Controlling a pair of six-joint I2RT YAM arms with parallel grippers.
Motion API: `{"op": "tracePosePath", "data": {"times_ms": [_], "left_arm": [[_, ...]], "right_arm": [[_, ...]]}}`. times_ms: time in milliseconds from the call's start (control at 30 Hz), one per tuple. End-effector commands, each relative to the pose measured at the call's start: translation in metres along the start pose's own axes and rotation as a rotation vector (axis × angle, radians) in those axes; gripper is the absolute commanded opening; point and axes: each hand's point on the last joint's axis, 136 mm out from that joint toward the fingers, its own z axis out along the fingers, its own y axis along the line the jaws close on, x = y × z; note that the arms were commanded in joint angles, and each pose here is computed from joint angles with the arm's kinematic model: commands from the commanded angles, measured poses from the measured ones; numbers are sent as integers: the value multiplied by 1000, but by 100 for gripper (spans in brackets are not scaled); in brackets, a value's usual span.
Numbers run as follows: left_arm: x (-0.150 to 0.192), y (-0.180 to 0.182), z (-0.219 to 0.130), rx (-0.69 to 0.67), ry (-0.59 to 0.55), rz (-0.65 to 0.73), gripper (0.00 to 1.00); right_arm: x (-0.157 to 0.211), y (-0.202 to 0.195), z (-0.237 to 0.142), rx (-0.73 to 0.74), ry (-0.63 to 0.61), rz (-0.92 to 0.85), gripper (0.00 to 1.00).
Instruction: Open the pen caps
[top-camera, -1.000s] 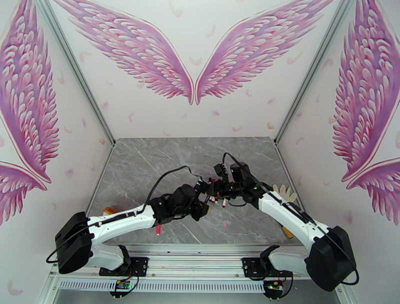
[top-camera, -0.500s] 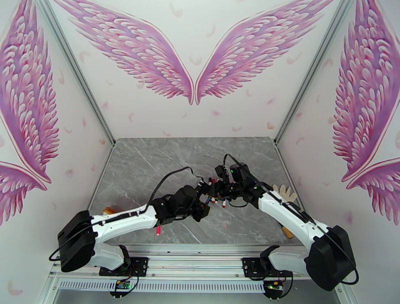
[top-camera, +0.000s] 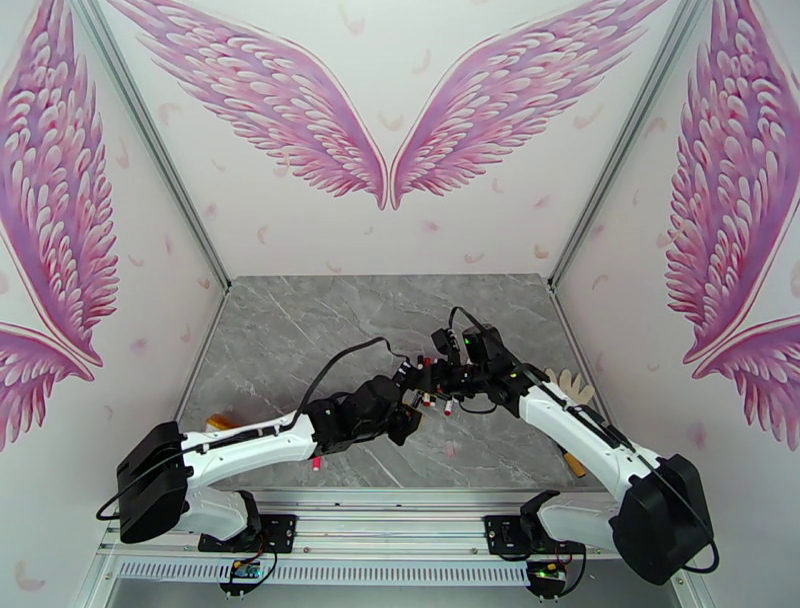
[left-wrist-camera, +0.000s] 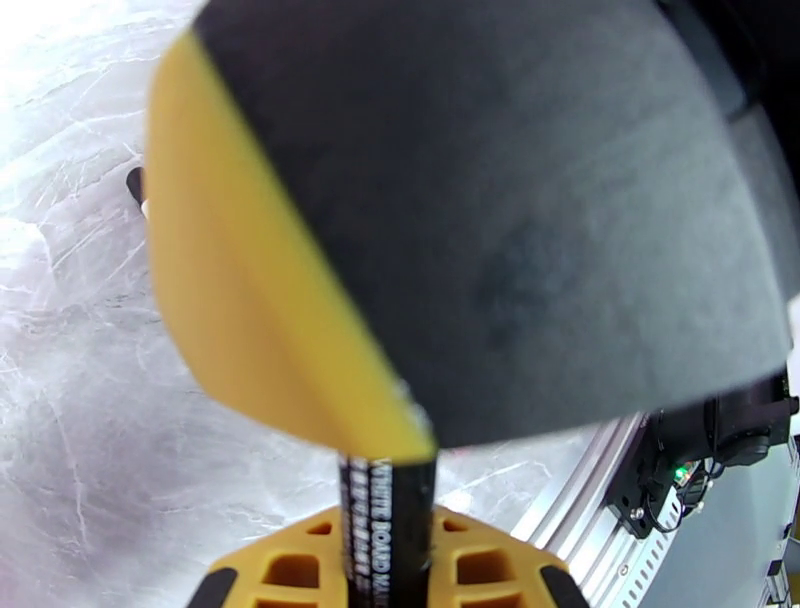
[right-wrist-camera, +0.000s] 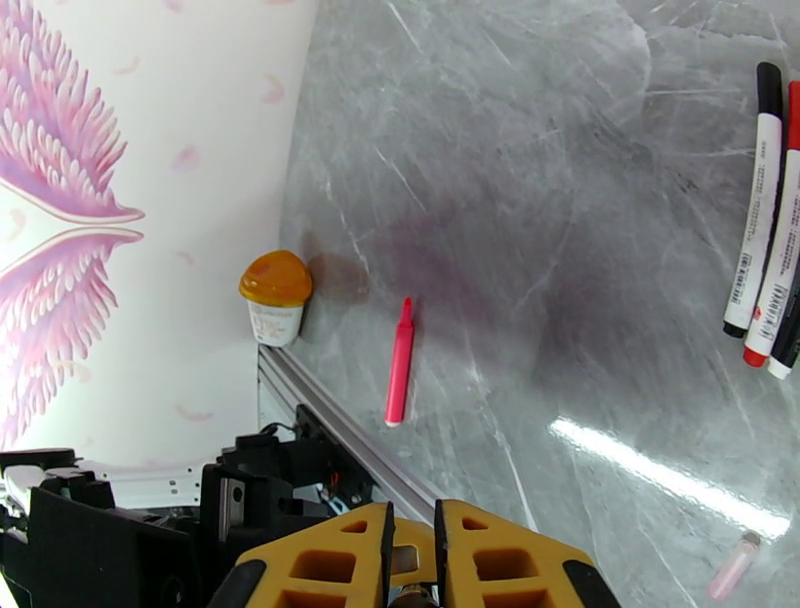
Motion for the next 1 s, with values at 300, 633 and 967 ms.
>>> {"op": "tracePosePath", "data": {"times_ms": [300,633,967], "left_arm": [[65,-13,-9,230,257,-101,2],[46,11,-19,71,144,-78,2],[33,17,-40,103,55,-127,2]], "right_arm": [[-60,52,-39,-144,-213,-211,0],[-65,36,-40,-49,-237,-164,0],[-46,6,-43,70,-214,-154,0]]}}
